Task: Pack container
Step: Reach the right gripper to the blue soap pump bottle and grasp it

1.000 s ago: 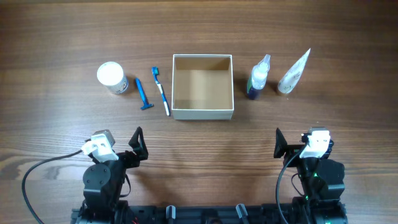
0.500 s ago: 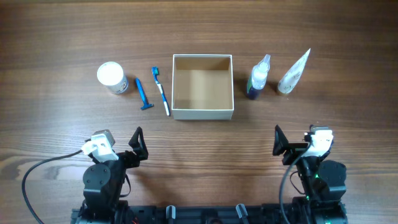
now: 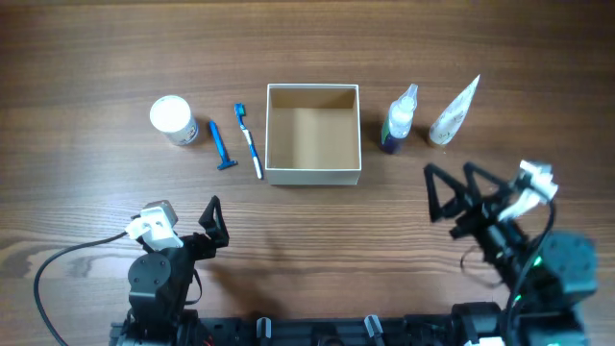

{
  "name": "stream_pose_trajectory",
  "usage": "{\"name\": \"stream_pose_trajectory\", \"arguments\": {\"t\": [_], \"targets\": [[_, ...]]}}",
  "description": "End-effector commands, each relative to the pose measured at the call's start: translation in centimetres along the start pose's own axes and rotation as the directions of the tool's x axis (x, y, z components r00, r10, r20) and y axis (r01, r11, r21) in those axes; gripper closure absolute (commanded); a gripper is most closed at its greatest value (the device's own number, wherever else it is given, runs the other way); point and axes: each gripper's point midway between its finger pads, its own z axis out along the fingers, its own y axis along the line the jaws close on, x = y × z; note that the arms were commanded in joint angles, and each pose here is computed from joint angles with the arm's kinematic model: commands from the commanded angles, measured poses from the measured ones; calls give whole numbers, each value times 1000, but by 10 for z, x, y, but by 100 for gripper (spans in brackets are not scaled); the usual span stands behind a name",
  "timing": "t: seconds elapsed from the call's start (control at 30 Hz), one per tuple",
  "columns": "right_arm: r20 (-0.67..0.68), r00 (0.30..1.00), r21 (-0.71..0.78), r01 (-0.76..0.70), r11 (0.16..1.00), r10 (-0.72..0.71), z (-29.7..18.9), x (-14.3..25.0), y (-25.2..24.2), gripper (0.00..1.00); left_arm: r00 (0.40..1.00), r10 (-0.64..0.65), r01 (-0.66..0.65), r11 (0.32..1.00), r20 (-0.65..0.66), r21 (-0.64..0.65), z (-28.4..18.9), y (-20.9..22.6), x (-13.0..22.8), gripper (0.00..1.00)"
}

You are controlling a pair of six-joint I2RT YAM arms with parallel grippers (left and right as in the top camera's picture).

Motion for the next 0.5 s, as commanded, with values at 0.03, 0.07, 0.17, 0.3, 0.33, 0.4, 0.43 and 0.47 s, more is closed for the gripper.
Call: {"name": "stream_pose_trajectory", "arguments": {"t": [0.03, 0.07, 0.17, 0.3, 0.33, 0.4, 0.43, 0.47], "targets": [[-258, 956, 70, 159, 985, -137, 34, -45, 18, 0, 1000, 2, -2, 1000, 8, -1, 0, 1, -1, 0], [-306, 944, 87, 154, 984, -121, 46, -51, 16, 0, 1000, 2, -2, 1000, 8, -1, 0, 1, -1, 0], [-462, 886, 161, 130, 978, -42, 101, -40, -3, 0, 1000, 2, -2, 1000, 8, 0, 0, 1, -1, 0], [-604, 797, 318, 244, 916, -3, 153, 18, -40, 0, 1000, 2, -2, 1000, 8, -1, 0, 1, -1, 0], [-607, 794, 392, 270, 880, 27, 163, 27, -56, 0, 1000, 2, -2, 1000, 8, -1, 0, 1, -1, 0], [-636, 767, 453, 280, 847, 86, 182, 51, -81, 1, 1000, 2, -2, 1000, 8, 0, 0, 1, -1, 0], [-639, 762, 488, 293, 822, 108, 188, 58, -94, 1, 1000, 2, -2, 1000, 8, 0, 0, 1, -1, 0], [-629, 768, 537, 317, 782, 120, 191, 61, -109, 0, 1000, 2, -2, 1000, 8, 0, 0, 1, -1, 0]]}}
